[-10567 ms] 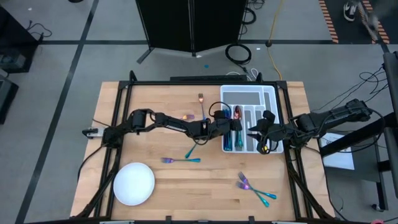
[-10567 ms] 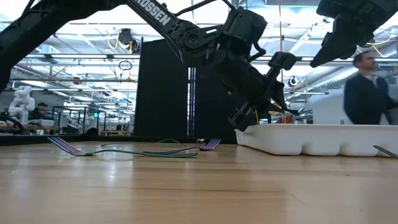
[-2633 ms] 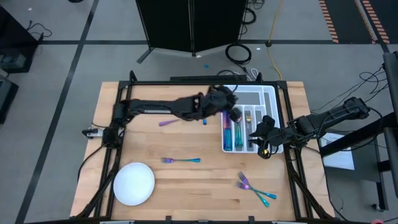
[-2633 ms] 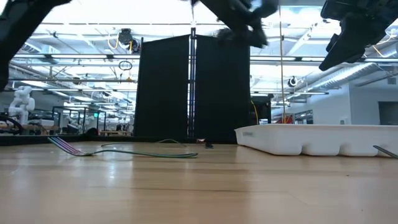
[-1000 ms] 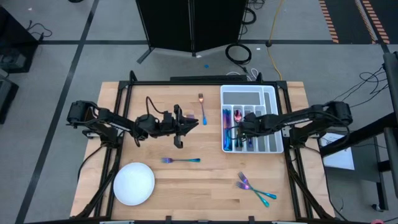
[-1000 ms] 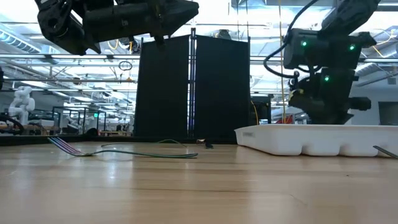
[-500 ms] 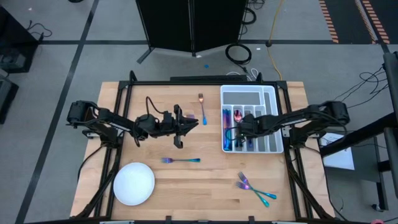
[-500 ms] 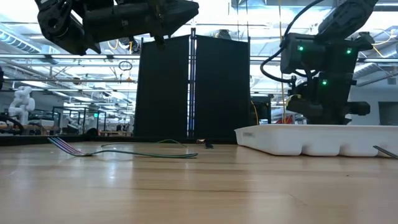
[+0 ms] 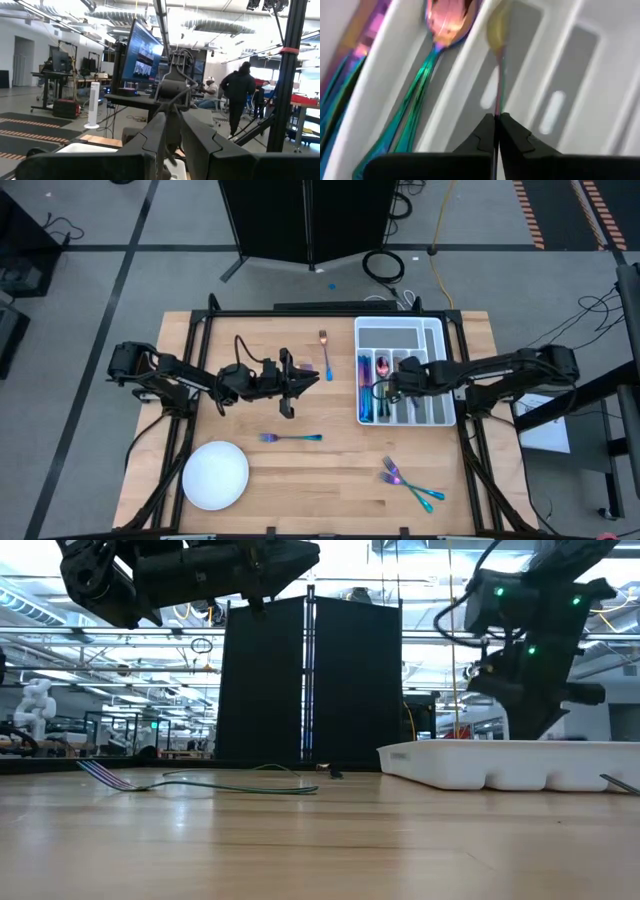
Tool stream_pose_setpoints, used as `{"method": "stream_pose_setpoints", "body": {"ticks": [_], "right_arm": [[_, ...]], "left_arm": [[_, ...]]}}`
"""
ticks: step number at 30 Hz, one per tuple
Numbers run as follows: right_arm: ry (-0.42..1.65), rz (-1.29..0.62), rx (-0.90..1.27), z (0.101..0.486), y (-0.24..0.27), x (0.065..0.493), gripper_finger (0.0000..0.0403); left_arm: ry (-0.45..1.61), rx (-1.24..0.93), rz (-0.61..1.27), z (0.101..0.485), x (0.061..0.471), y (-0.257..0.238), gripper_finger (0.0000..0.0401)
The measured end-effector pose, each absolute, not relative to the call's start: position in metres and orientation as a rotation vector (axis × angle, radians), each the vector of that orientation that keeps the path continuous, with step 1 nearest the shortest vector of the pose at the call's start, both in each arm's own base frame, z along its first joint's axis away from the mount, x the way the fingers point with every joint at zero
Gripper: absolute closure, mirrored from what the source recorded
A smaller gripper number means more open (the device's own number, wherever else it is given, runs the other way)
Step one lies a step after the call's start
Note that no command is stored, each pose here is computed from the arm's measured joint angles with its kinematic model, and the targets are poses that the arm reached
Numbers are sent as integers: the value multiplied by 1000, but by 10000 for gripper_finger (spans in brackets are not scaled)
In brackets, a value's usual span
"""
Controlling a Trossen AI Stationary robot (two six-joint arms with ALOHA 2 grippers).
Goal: Sort silverware
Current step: Put the blue fork into the utensil organizer
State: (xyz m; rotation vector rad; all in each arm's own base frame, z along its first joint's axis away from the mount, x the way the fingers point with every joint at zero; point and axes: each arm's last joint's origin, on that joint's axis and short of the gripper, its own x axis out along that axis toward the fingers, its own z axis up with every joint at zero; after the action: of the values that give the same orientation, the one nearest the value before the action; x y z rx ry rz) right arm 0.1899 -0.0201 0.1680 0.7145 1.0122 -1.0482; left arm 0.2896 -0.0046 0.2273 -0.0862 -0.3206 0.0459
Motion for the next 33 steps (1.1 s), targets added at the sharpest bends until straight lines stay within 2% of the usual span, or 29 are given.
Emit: {"method": "stream_pose_setpoints", "body": {"ticks": [13,15,19,22,28,33], "right_arm": [[772,-984,646,212,-21,169,402],[748,-959,586,216,-19,169,402],[642,-871,464,224,-12,179,402],[510,-770,366,236,-5,194,402],[267,-522,306,263,11,215,402],[170,-278,343,277,24,221,402]], "left_arm": [[-321,-99,50,227,290,-4,341],[-326,-184,93,228,290,-2,341],[-320,-510,237,223,293,9,341],[-300,-615,239,218,302,11,341],[-227,-445,97,209,332,6,341],[-286,-226,-34,206,347,0,341]]}}
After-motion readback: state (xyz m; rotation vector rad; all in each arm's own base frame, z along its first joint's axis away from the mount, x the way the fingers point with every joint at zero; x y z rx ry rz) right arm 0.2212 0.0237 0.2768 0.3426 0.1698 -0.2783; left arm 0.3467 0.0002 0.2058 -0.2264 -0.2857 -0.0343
